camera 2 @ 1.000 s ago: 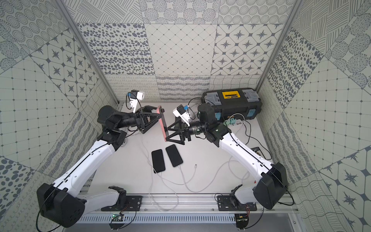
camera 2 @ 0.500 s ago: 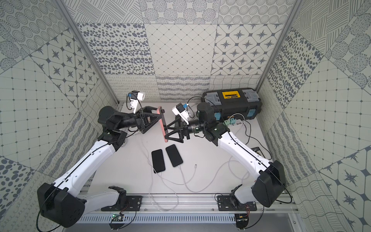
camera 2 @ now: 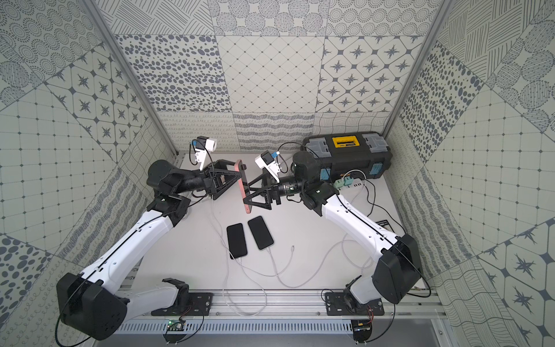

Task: Unplug the charging cable from the phone
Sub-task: Place the phone at the center of the board.

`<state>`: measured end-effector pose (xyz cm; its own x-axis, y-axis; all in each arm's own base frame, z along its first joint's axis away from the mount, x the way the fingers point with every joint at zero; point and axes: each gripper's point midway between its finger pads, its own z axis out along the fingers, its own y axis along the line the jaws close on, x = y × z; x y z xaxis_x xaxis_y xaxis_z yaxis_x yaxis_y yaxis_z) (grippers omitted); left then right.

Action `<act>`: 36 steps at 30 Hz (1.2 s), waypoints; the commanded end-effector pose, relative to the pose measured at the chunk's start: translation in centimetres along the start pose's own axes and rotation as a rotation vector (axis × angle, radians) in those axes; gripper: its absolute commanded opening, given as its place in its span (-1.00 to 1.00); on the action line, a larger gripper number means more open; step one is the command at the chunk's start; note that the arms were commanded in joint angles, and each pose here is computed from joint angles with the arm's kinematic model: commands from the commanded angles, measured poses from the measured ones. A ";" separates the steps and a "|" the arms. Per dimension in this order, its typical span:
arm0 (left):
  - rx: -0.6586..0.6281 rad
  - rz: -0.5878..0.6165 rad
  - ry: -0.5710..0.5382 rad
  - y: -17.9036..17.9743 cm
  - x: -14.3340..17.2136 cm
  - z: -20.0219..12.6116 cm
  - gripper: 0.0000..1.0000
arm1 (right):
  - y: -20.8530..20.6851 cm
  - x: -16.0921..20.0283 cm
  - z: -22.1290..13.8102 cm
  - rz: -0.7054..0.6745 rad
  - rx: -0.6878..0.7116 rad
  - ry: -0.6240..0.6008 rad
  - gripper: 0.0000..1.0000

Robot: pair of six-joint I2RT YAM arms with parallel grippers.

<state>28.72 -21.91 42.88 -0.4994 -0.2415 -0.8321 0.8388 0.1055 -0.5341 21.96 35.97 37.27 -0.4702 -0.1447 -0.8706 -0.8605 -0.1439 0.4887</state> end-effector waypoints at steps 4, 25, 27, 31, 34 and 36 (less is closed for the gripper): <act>0.030 0.089 -0.030 -1.2 -1.2 -0.4 -1.00 | 1.0 -1.2 0.7 -0.042 -0.029 -0.006 0.93; 0.018 0.077 -0.027 -0.7 -0.8 -0.5 -0.42 | 1.5 -1.0 0.8 -0.040 -0.043 0.004 0.22; 0.015 0.074 -0.026 -0.7 -0.7 -0.5 0.17 | 1.6 -1.0 0.8 -0.042 -0.045 0.004 0.18; 0.011 0.069 -0.016 -0.6 -0.5 -0.5 0.95 | 1.7 -1.0 0.6 -0.049 -0.037 -0.001 0.14; -0.006 0.069 -0.003 -0.3 -0.2 -0.5 0.96 | 1.7 -1.0 0.4 -0.051 -0.028 -0.005 0.12; -0.041 0.081 -0.006 0.1 -0.1 -0.7 0.96 | 1.7 -0.9 0.3 -0.049 -0.021 -0.007 0.11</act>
<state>28.51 -21.89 42.48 -0.4983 -0.2345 -0.8347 0.8397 0.1090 -0.5319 21.36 36.51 37.07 -0.4930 -0.1748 -0.8523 -0.8430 -0.1465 0.5176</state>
